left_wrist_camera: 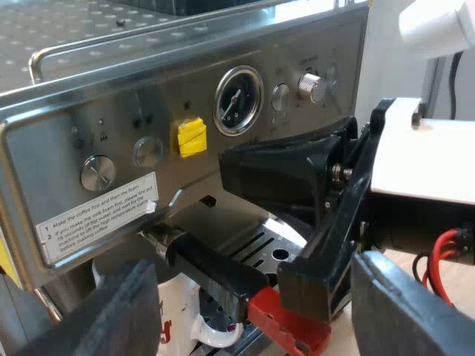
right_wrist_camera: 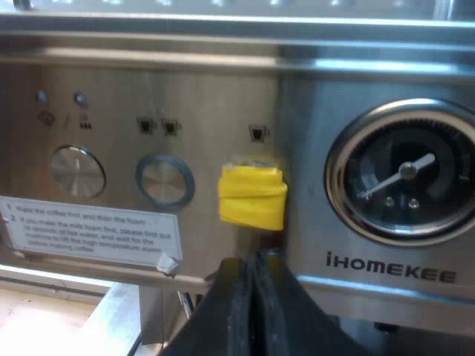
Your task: Place mug into machine
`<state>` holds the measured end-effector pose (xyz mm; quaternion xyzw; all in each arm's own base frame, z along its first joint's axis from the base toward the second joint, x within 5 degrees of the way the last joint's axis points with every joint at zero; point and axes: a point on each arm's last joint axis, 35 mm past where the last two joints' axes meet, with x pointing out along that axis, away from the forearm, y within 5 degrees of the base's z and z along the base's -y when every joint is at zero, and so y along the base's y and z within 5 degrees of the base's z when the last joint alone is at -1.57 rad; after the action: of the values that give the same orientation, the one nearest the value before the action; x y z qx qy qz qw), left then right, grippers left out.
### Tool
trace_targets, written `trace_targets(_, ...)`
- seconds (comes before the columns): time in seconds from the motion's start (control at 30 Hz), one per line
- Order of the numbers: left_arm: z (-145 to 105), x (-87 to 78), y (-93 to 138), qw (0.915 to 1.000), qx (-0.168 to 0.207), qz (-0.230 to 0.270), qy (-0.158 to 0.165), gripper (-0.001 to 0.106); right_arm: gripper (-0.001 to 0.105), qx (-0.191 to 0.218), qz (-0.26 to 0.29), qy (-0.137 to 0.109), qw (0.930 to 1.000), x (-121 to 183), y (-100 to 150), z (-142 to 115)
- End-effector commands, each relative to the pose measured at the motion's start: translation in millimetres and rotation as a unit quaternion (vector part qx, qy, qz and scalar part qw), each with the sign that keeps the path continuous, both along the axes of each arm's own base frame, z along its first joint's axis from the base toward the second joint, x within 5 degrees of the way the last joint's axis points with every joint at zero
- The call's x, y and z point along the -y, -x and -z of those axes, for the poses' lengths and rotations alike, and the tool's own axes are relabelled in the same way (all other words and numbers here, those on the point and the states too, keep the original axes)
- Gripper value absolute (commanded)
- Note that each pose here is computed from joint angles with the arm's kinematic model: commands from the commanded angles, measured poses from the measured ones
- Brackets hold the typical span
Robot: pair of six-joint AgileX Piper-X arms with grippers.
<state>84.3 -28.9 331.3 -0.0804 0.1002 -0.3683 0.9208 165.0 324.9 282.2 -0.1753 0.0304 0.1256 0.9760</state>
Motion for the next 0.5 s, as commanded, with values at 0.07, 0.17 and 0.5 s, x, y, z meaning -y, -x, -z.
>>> trace_targets(0.07, -1.3, 0.4, 0.7, 1.0000, -0.001, 0.007, 0.005, 0.059, 0.000, 0.008, 0.000, -0.016, 0.9998, -1.0, -0.8, -6.1)
trace_targets(0.17, -1.3, 0.4, 0.7, 1.0000, -0.001, 0.007, 0.005, 0.059, 0.000, 0.008, -0.001, -0.016, 0.9998, -1.1, -0.8, -6.1)
trace_targets(0.5, -1.3, 0.4, 0.7, 1.0000, -0.001, 0.007, 0.005, 0.059, 0.000, 0.014, -0.002, -0.023, 0.9996, -1.1, -1.9, -8.8)
